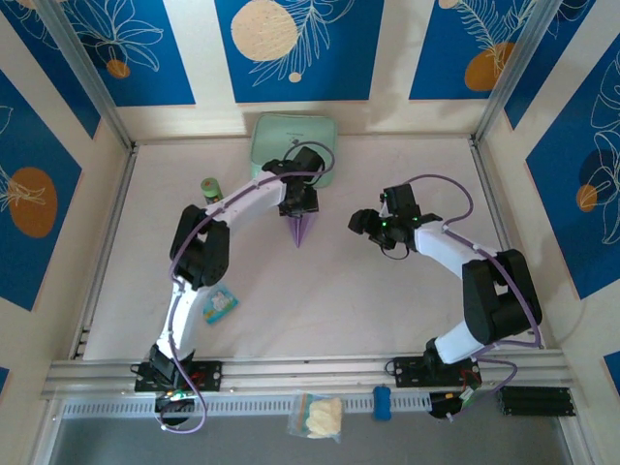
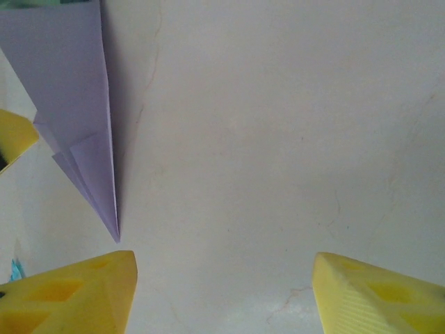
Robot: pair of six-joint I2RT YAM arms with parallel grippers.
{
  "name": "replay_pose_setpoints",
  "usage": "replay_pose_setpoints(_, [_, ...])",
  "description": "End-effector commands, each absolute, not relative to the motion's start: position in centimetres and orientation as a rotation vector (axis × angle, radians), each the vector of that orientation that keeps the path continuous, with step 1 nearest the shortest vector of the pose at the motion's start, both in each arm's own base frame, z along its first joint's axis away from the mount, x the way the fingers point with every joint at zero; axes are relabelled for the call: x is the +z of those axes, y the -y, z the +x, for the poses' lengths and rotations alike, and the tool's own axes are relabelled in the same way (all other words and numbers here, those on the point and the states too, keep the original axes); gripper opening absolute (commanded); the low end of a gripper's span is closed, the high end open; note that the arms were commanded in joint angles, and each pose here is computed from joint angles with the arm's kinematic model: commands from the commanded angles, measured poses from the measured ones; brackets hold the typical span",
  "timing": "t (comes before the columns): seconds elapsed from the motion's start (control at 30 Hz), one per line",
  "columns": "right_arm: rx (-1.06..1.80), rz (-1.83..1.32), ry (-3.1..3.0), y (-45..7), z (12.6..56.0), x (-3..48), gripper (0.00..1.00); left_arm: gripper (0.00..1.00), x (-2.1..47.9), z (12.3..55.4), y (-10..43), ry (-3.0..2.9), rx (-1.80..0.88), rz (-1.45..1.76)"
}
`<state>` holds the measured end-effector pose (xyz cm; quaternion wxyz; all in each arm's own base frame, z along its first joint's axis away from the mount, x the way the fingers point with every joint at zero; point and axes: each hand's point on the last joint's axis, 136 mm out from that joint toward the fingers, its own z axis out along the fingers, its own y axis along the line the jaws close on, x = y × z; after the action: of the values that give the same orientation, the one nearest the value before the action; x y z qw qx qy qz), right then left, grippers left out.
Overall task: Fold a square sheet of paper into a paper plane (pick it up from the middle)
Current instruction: Move the paper plane to the top-center of the table, then reset both arms
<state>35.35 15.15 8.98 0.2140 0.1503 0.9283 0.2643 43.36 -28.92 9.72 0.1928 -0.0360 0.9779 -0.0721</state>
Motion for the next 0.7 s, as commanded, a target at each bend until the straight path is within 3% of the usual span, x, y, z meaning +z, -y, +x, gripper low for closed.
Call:
replay_pose_setpoints(0.0, [0.689,0.358,-2.49,-14.1,36.5,12.9,0.7,0.58,15.7,43.6,27.3,-2.613,-0.226,-0.134])
replay_pose_setpoints(0.2, [0.561,0.264,-2.345,-12.0,37.5,18.4,0.82,0.67,22.3,42.6,23.2,-2.401,-0.231,-0.183])
replay_pose_setpoints(0.37, [0.358,0.218,-2.186,-8.6,38.1,22.7,1.0,0.88,25.0,40.8,16.8,-2.202,-0.185,-0.259])
replay_pose_setpoints(0.47, [0.257,0.258,-2.119,-6.3,38.2,23.9,0.99,1.0,25.3,39.3,12.6,-2.093,-0.095,-0.293])
replay_pose_setpoints(0.67, [0.045,0.381,-2.036,-1.0,38.1,22.6,0.99,0.99,22.7,35.6,3.8,-1.972,0.159,-0.363])
